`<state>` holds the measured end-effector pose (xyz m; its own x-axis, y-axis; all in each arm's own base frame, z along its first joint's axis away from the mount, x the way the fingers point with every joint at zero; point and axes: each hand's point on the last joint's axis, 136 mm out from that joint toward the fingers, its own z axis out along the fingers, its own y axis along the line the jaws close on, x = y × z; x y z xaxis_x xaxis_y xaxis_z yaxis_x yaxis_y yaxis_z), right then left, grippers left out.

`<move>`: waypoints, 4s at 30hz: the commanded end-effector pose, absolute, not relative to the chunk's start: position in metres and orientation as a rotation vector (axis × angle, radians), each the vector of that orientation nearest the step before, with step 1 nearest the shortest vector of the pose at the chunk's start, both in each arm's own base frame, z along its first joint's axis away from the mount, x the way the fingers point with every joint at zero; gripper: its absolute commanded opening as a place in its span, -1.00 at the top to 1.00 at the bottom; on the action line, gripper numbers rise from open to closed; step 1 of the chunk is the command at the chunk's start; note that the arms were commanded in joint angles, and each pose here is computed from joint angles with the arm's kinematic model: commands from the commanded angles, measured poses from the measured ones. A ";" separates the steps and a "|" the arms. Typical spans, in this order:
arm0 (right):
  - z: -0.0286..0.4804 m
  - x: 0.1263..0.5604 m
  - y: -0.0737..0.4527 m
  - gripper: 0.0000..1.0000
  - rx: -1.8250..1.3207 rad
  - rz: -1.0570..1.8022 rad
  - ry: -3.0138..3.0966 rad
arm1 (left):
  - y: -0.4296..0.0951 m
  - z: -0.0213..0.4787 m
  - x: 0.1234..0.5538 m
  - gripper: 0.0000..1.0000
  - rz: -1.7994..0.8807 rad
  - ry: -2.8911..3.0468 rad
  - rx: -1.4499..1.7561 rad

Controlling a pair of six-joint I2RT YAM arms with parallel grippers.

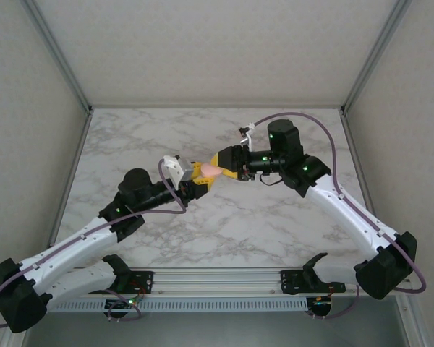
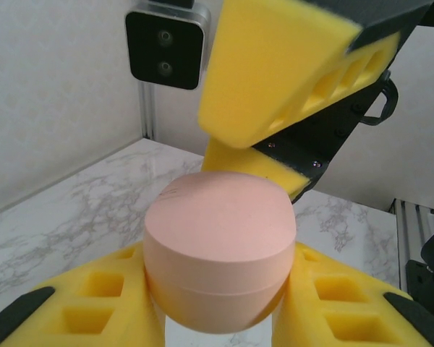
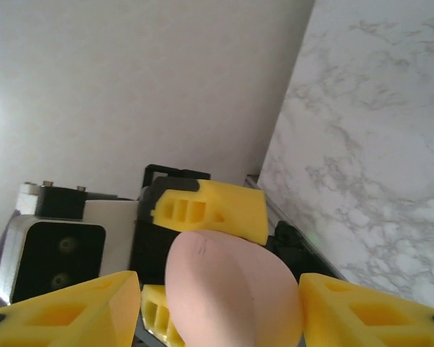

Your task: Insert wireless bluetooth earbuds into charging case

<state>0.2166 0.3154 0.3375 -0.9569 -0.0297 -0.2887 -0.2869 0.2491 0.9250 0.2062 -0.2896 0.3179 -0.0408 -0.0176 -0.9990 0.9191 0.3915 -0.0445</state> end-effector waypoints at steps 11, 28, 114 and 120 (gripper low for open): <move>0.345 0.208 0.324 -0.02 -0.346 1.959 2.268 | -0.295 0.348 0.205 0.38 -0.970 1.311 0.862; 0.336 0.222 0.315 0.69 -0.227 1.862 2.244 | -0.291 0.328 0.216 0.08 -0.883 1.403 0.872; 0.203 0.337 0.064 -0.63 0.164 -0.170 2.180 | -0.140 0.264 0.289 -1.00 -0.328 1.938 0.031; 0.160 0.334 -0.004 -0.97 0.223 -0.421 2.096 | -0.088 0.233 0.308 -1.00 -0.194 1.989 -0.183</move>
